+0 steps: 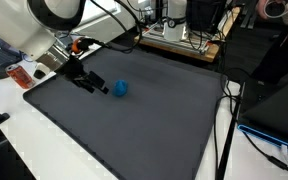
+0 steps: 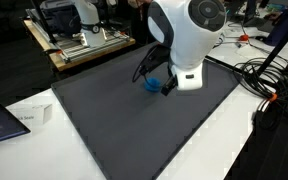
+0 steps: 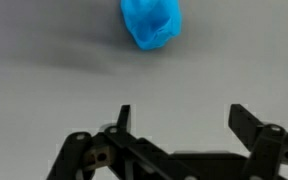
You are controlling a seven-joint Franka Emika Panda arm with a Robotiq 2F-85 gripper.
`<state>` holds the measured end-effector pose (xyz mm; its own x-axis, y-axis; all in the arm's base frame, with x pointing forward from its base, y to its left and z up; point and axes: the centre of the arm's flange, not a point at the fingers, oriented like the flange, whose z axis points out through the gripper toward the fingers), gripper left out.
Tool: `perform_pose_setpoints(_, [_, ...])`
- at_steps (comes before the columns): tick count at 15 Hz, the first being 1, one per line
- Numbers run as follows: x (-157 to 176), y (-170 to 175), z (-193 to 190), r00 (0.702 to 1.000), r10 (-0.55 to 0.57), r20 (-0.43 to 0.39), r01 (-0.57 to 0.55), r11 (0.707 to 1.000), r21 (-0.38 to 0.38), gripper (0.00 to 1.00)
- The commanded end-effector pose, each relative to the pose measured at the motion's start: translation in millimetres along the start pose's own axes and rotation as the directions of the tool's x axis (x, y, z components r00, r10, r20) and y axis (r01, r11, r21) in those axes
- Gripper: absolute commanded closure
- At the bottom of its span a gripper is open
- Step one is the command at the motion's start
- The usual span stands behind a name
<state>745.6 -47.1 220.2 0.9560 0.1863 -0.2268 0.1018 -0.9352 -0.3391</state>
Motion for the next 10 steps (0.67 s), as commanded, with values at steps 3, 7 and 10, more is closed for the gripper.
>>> perform_pose_setpoints(3, [-46,11,13,0.995,-0.059,-0.084,0.059,0.998,-0.011,0.00])
perform_pose_setpoints(7, [-74,15,12,0.988,-0.114,-0.102,0.110,0.993,-0.041,0.00])
perform_pose_setpoints(10, [-100,18,5,0.983,-0.147,-0.109,0.141,0.988,-0.061,0.00])
